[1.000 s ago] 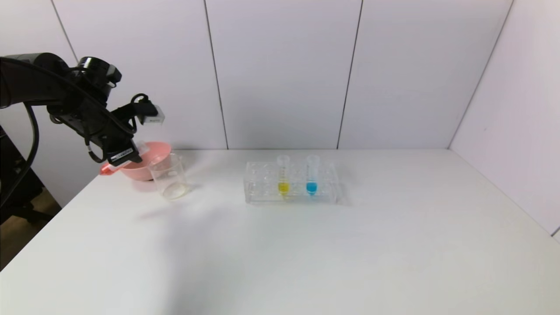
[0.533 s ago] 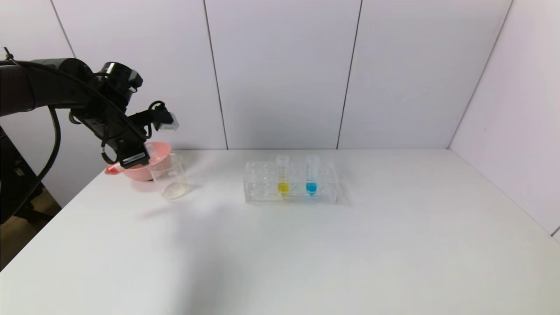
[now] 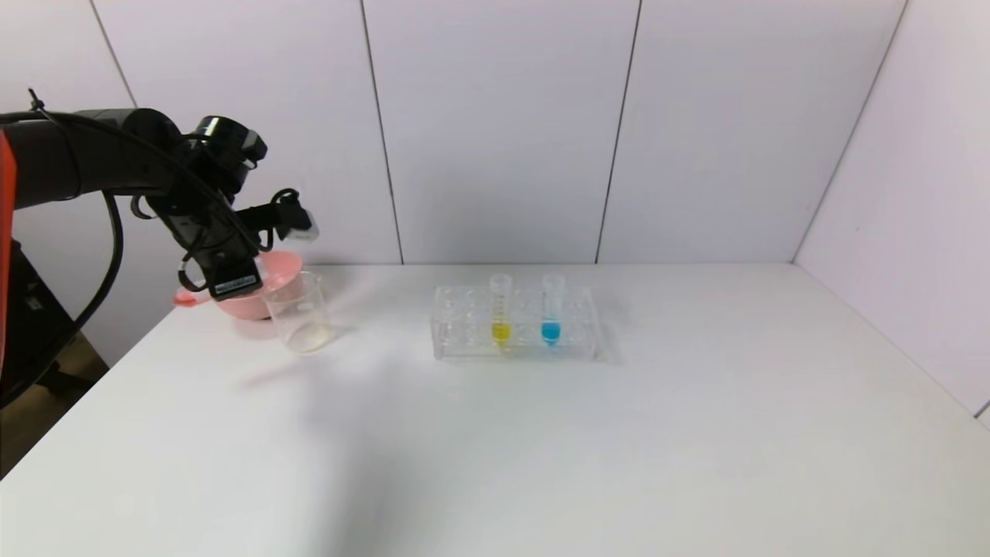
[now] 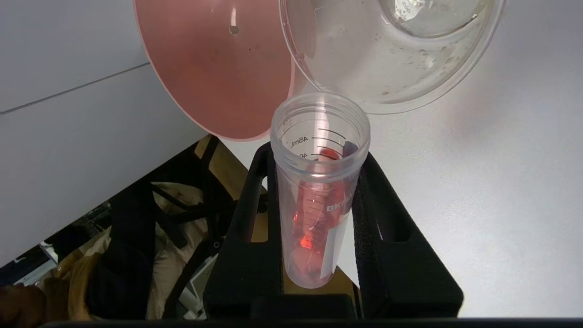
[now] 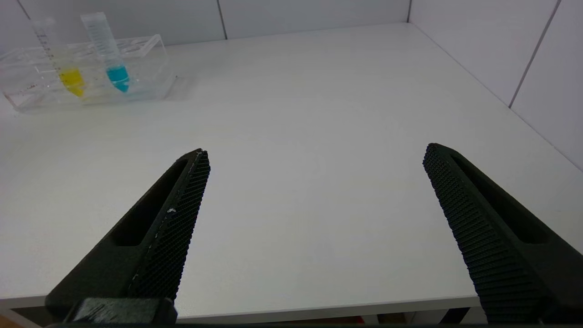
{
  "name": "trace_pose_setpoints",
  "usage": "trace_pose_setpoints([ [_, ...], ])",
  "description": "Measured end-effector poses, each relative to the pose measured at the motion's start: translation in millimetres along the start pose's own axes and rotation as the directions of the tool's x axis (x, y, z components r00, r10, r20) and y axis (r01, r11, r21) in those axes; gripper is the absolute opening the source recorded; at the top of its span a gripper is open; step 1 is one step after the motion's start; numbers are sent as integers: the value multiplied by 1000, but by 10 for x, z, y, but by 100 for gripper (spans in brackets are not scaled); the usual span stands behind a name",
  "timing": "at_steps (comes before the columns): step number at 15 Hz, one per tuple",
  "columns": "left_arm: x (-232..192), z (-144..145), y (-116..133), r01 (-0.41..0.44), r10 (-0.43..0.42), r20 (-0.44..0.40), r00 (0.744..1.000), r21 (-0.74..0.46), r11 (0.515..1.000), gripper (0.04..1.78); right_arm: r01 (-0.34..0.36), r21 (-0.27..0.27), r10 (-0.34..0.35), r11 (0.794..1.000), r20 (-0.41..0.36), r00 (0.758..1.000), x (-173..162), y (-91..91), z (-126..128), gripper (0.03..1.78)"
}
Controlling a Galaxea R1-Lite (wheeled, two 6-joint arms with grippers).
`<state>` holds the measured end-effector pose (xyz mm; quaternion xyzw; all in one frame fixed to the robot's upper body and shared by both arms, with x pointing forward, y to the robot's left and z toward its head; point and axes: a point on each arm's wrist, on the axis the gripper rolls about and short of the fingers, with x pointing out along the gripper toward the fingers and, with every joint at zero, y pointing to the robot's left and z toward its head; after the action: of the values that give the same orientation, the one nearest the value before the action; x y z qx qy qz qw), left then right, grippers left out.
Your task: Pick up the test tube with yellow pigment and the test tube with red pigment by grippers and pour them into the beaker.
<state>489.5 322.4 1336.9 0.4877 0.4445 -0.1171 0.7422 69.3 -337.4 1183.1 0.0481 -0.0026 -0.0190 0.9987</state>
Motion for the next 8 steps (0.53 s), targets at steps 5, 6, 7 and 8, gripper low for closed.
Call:
trace_pose_setpoints([
  [5,-19,85,-58,-41,43,-56,998,31,999,45,0,0,0,1000,0,1000,0,0,0,171],
  [6,-22,101,-70,-48,51,-68,996,41,998,45,0,0,0,1000,0,1000,0,0,0,171],
  [7,-23,117,-82,-56,60,-81,995,47,997,45,0,0,0,1000,0,1000,0,0,0,171],
  [8,-18,125,-90,-57,62,-88,994,51,997,45,0,0,0,1000,0,1000,0,0,0,171],
])
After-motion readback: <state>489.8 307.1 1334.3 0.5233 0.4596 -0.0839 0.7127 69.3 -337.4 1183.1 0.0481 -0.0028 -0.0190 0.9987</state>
